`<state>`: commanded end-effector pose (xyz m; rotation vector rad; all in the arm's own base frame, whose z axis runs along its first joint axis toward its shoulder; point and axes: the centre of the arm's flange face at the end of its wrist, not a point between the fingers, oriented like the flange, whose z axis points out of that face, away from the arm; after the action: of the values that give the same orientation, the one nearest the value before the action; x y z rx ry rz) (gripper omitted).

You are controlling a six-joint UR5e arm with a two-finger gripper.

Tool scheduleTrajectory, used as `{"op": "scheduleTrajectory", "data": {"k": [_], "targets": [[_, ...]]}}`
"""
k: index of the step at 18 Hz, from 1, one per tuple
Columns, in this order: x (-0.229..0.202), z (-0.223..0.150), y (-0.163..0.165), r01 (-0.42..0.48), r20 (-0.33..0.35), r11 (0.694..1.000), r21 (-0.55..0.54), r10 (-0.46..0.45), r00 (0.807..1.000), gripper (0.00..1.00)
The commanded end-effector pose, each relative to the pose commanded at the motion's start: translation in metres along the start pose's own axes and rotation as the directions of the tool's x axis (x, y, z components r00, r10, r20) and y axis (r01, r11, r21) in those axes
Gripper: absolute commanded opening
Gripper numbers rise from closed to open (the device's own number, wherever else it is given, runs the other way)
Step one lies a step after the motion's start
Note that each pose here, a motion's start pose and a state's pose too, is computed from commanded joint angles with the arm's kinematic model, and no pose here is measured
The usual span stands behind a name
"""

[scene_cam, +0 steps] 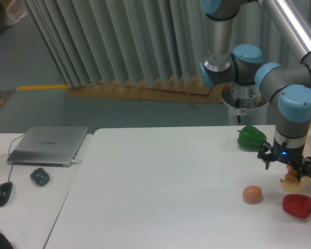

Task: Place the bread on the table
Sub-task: 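Lower the bread onto the table and open the gripper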

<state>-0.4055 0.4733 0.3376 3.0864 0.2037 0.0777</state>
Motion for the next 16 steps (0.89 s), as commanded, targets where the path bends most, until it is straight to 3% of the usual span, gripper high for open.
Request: {"op": "scheduleTrajectory", "data": {"k": [9,16], "targets": [[0.002,0.006,0.002,0.003,-0.002,1.0,-0.015,-0.003,1.0,1.0],[-0.006,-0.009,-0.001,-0.001,0.044,1.0,0.001,0.001,0.999,1.0]]}}
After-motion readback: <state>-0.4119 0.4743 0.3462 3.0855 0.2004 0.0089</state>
